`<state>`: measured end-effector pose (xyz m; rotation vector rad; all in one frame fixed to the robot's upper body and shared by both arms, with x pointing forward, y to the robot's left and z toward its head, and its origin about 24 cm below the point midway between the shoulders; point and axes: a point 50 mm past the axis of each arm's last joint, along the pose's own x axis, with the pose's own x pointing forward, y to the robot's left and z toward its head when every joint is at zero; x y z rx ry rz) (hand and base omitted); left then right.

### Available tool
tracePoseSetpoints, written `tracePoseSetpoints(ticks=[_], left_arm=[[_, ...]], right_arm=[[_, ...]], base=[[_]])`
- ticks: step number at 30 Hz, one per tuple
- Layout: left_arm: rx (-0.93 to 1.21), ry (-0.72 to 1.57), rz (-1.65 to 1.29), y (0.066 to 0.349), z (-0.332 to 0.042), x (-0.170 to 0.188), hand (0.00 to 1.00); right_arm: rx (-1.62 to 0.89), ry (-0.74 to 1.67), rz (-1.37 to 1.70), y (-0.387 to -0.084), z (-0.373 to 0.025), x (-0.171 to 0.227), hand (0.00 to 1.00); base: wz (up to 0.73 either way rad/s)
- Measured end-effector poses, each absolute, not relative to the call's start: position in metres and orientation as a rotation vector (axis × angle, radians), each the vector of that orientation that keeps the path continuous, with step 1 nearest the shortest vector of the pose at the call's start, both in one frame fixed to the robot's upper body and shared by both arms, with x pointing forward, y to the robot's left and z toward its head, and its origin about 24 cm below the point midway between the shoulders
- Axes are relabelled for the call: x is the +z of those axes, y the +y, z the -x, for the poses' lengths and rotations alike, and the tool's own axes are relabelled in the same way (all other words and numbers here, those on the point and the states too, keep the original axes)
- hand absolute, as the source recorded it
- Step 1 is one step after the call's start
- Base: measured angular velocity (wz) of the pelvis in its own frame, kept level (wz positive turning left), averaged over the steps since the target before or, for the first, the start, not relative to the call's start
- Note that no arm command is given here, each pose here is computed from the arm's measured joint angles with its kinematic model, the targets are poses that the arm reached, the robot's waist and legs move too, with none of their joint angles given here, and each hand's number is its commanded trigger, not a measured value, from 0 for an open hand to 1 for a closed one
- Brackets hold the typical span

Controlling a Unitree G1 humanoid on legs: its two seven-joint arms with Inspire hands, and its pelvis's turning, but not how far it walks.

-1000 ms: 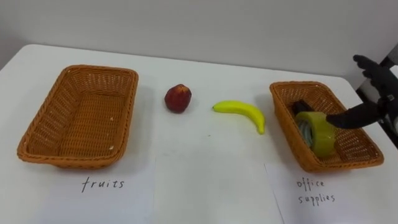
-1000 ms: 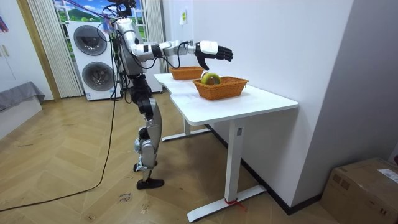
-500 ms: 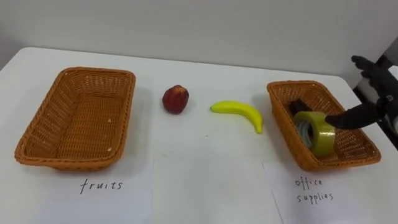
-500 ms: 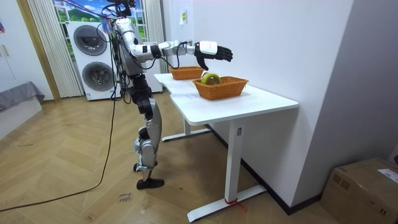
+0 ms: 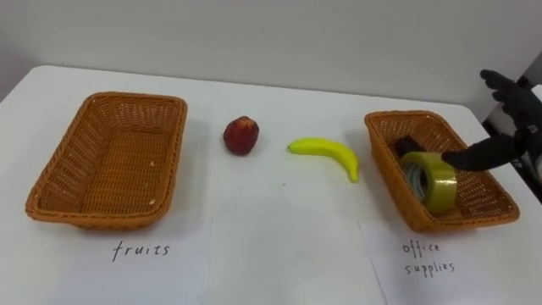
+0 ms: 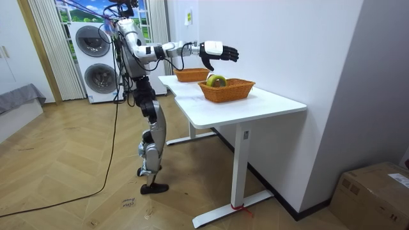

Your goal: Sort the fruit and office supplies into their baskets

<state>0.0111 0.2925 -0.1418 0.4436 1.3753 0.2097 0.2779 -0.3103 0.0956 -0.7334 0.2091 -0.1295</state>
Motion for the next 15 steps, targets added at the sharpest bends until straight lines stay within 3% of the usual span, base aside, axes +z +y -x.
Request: tracePoseSetpoints(ticks=[10, 15], left_arm=[[0.22, 1.374, -0.475, 0.298, -0.015, -0.14, 0.0], [0.181, 1.372, -0.52, 0.301, -0.022, -0.139, 0.0]], right_arm=[[-0.096, 0.182, 0.748, -0.299, -0.286, 0.098, 0.0], [-0.076, 0.134, 0.735, -0.282, -0.308, 0.104, 0.0]], base=[[0.06], [0.07]])
